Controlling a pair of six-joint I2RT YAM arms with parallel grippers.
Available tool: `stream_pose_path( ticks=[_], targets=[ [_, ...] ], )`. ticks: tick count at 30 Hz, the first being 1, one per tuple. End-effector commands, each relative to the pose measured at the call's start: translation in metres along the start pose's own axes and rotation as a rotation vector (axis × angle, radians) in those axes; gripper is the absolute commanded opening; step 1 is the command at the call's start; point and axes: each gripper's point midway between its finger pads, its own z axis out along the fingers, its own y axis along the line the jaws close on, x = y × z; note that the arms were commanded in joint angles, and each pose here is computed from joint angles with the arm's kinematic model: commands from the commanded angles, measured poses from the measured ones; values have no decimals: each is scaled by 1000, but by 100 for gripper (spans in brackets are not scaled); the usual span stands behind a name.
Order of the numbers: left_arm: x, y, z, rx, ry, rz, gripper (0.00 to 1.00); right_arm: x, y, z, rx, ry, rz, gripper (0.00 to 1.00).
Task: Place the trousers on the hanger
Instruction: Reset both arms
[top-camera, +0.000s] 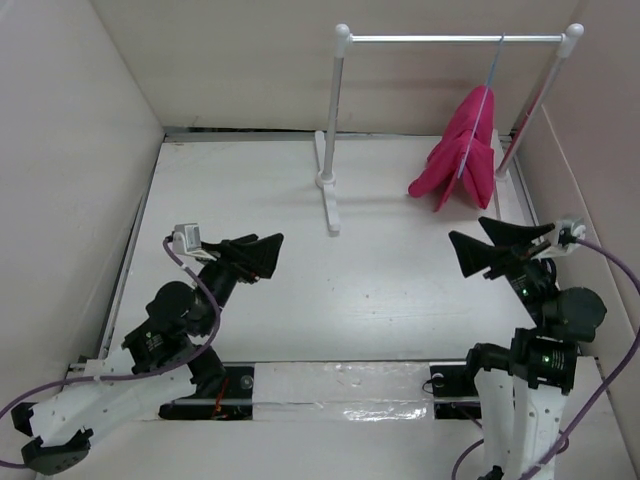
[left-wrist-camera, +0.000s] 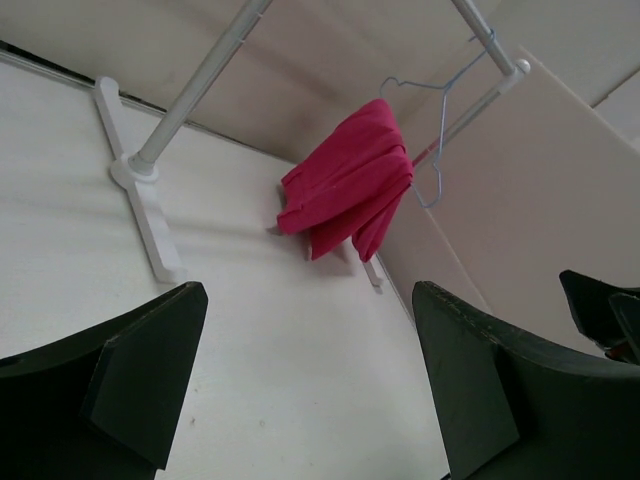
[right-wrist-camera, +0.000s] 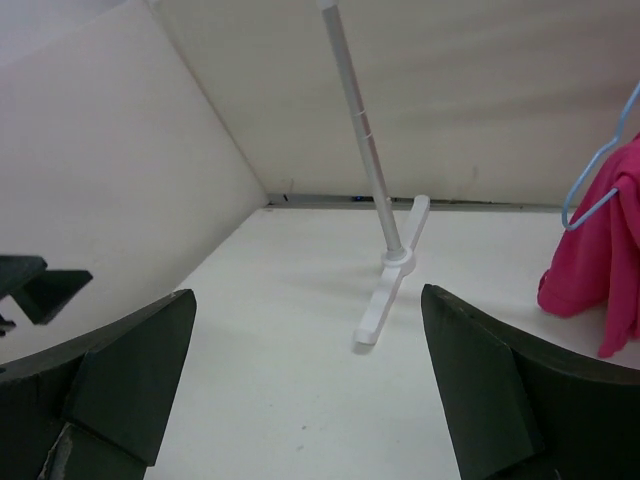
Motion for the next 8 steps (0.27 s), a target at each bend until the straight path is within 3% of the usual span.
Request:
stream_pose_path(
  ticks=[1,8],
  targets=[
    [16,17,-5,-36,22,-16,82,53,-34,-11,121,170,11,100],
    [22,16,-5,-54,65,-23,82,50,-34,-11,128,171,1,100]
  ],
)
